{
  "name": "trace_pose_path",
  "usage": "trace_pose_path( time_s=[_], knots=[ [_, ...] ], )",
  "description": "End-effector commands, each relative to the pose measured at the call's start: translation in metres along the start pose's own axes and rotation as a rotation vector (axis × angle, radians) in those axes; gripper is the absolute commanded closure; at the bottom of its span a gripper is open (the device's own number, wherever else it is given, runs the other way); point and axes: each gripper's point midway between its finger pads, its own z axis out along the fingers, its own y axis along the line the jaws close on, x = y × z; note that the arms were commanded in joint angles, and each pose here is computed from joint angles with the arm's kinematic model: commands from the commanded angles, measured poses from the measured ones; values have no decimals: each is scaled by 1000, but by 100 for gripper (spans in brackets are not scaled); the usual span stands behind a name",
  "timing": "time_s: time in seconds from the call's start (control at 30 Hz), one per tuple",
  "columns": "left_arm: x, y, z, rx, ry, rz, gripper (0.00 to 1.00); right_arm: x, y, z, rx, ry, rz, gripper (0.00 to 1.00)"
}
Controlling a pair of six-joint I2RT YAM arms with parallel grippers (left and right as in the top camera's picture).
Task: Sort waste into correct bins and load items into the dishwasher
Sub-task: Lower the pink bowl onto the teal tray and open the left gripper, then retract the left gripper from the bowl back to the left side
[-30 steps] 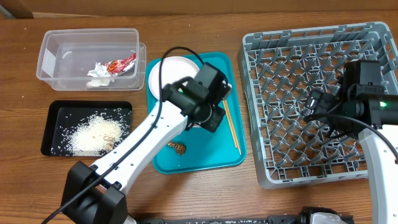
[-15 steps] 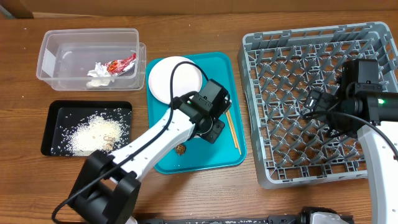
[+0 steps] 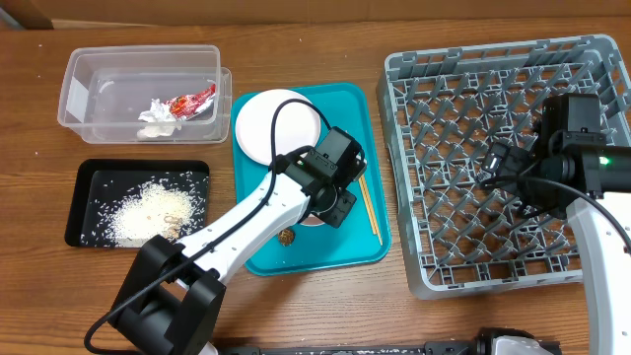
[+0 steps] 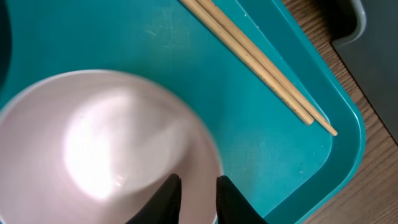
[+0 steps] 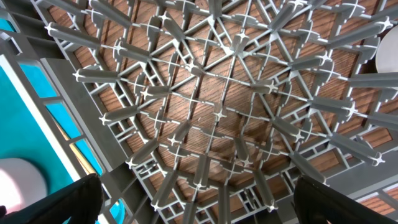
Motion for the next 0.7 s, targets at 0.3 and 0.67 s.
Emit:
trace_pose_path(
  time_s=[0.3, 0.67],
  knots=[
    [-44, 31, -66, -113, -109, -36, 73, -5, 2, -1, -8, -17, 0, 0],
    [-11, 139, -181, -215, -75, -614, 61, -15, 125, -34, -588, -94, -236, 11]
  ],
)
